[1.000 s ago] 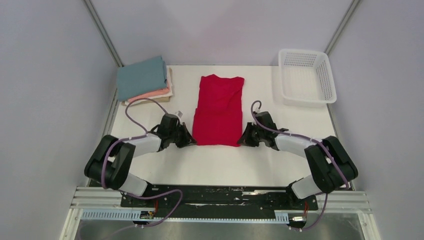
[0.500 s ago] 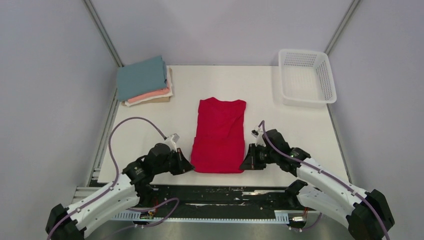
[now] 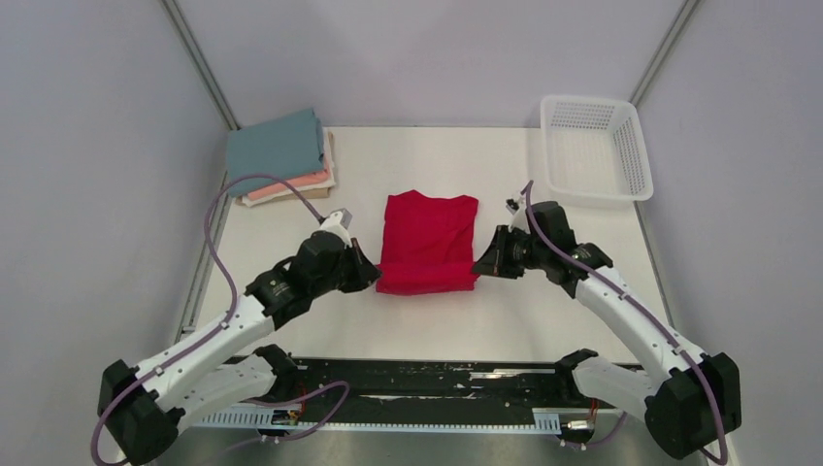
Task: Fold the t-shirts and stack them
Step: Put the neatly folded tshirt into the corner of the board with the left arm
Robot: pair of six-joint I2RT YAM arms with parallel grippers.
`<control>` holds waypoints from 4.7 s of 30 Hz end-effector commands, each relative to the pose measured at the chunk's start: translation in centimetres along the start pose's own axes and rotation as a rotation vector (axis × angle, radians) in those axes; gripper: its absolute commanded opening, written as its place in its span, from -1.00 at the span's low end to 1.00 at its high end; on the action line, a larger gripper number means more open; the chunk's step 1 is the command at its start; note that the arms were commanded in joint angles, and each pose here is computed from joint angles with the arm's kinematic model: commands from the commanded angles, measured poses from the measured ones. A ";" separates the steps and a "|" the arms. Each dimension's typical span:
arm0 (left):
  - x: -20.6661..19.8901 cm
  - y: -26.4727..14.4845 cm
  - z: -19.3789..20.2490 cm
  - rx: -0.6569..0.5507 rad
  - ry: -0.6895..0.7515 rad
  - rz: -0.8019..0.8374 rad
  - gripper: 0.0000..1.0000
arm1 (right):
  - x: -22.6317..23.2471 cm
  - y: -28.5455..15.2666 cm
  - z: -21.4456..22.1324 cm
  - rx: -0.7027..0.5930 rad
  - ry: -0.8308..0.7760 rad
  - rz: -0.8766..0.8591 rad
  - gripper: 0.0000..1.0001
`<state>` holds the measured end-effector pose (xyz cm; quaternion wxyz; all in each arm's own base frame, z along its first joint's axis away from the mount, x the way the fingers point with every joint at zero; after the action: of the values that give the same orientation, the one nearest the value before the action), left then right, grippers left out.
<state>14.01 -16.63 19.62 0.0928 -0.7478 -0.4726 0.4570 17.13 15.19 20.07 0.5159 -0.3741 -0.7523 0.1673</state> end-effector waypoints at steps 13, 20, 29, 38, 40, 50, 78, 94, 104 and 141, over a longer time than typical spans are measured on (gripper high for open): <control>-1.2 5.7 -12.9 -0.198 0.022 -0.068 -1.00 | -1.8 1.5 -11.7 -0.145 0.019 -0.086 -1.00; -0.8 8.2 -15.8 -0.172 0.037 -0.051 -1.00 | -2.8 2.7 -14.3 -0.145 0.035 -0.085 -1.00; 1.5 13.2 -18.8 -0.117 0.005 -0.079 -1.00 | -5.1 5.0 -17.6 -0.210 0.076 -0.003 -1.00; 4.3 19.7 -20.9 -0.048 -0.005 -0.059 -1.00 | -9.1 9.9 -20.9 -0.264 0.111 0.034 -0.99; 4.7 21.0 -21.5 -0.030 -0.010 -0.056 -0.97 | -10.0 11.2 -22.0 -0.274 0.127 0.057 -0.94; 1.8 19.8 -24.9 -0.050 0.072 0.021 1.00 | -7.1 8.8 -26.2 -0.388 0.002 0.077 0.91; 8.6 29.0 -18.8 0.239 -0.080 -0.089 1.00 | -15.3 22.2 -19.7 -0.108 0.265 0.061 1.00; 9.0 17.4 -6.9 0.278 -0.151 -0.120 1.00 | -11.1 14.9 -5.4 0.018 0.207 0.201 1.00; 3.4 12.6 -9.8 0.112 0.002 -0.109 1.00 | -4.6 8.3 -10.7 -0.256 0.045 0.218 1.00; 3.1 16.4 4.4 0.354 0.077 -0.515 -0.03 | -8.1 -4.3 -2.0 -0.822 0.167 0.414 1.00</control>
<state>23.38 -23.97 9.33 0.2858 -0.6456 -0.5425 0.4552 18.58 6.49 17.51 0.3599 -0.6919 -0.6221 -0.0686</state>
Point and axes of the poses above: each gripper's point midway between its finger pads, its own y axis out along the fingers, its own x axis along the line the jaws close on, z = x × y, the point moved 8 cm from there along -y, back along the fingers
